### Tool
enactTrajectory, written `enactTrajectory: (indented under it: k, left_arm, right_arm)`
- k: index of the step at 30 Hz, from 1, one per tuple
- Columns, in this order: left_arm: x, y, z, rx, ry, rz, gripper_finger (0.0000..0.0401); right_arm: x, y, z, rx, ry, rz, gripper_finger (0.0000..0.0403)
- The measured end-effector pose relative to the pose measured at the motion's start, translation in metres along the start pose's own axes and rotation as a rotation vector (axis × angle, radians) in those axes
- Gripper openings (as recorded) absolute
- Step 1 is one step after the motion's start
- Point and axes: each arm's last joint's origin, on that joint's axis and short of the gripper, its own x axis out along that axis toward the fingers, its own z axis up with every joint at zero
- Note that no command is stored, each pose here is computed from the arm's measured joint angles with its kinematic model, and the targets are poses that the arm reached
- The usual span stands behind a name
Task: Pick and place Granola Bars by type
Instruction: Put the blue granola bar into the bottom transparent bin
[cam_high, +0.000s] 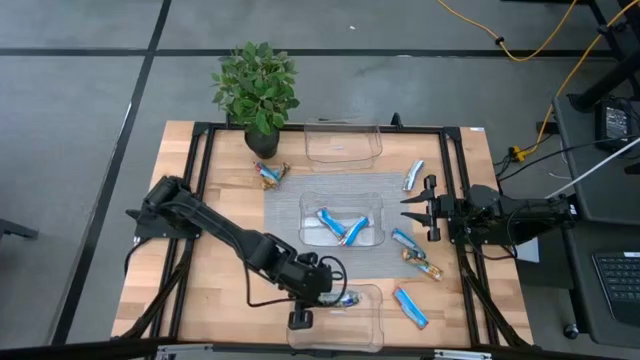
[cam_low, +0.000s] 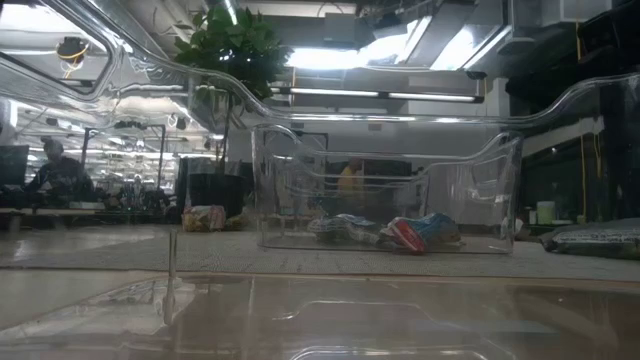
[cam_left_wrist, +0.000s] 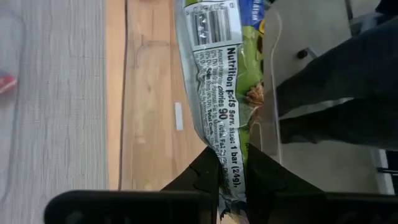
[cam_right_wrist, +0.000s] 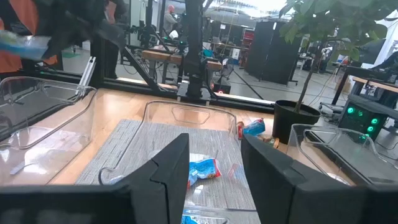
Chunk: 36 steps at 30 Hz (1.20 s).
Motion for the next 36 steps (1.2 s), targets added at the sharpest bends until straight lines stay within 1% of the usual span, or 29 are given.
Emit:
enactTrajectory:
  k: [3, 7, 10, 16, 19, 27, 31, 36]
  left_arm:
    - [0.011, 0.002, -0.002, -0.013, 0.02, 0.004, 0.0034]
    - [0.014, -0.003, 0.003, -0.031, 0.005, -0.017, 0.0033]
    - [0.021, -0.007, 0.005, -0.025, 0.005, 0.0, 0.0033]
    - [0.052, -0.006, 0.002, -0.038, 0.105, -0.002, 0.0033]
    - [0.066, -0.004, -0.001, -0.045, 0.134, 0.015, 0.0033]
    - [0.095, 0.004, -0.011, -0.109, 0.186, 0.071, 0.0033]
    - [0.103, 0.006, -0.014, -0.142, 0.197, 0.084, 0.0033]
    - [0.11, 0.009, -0.018, -0.151, 0.222, 0.104, 0.0036]
  right_arm:
    - [0.0, 0.0, 0.0, 0.0, 0.0, 0.0, 0.0149]
    - [0.0, 0.0, 0.0, -0.001, 0.0, 0.0, 0.0149]
    - [0.0, 0.0, 0.0, -0.001, 0.0, 0.0, 0.0149]
    - [0.0, 0.0, 0.0, -0.002, 0.001, 0.001, 0.0149]
    - [0.0, 0.0, 0.0, -0.002, 0.001, 0.001, 0.0149]
    - [0.0, 0.0, 0.0, -0.002, 0.001, 0.002, 0.0149]
    - [0.0, 0.0, 0.0, -0.002, 0.0, 0.002, 0.0149]
    - [0.0, 0.0, 0.0, -0.002, 0.0, 0.002, 0.0149]
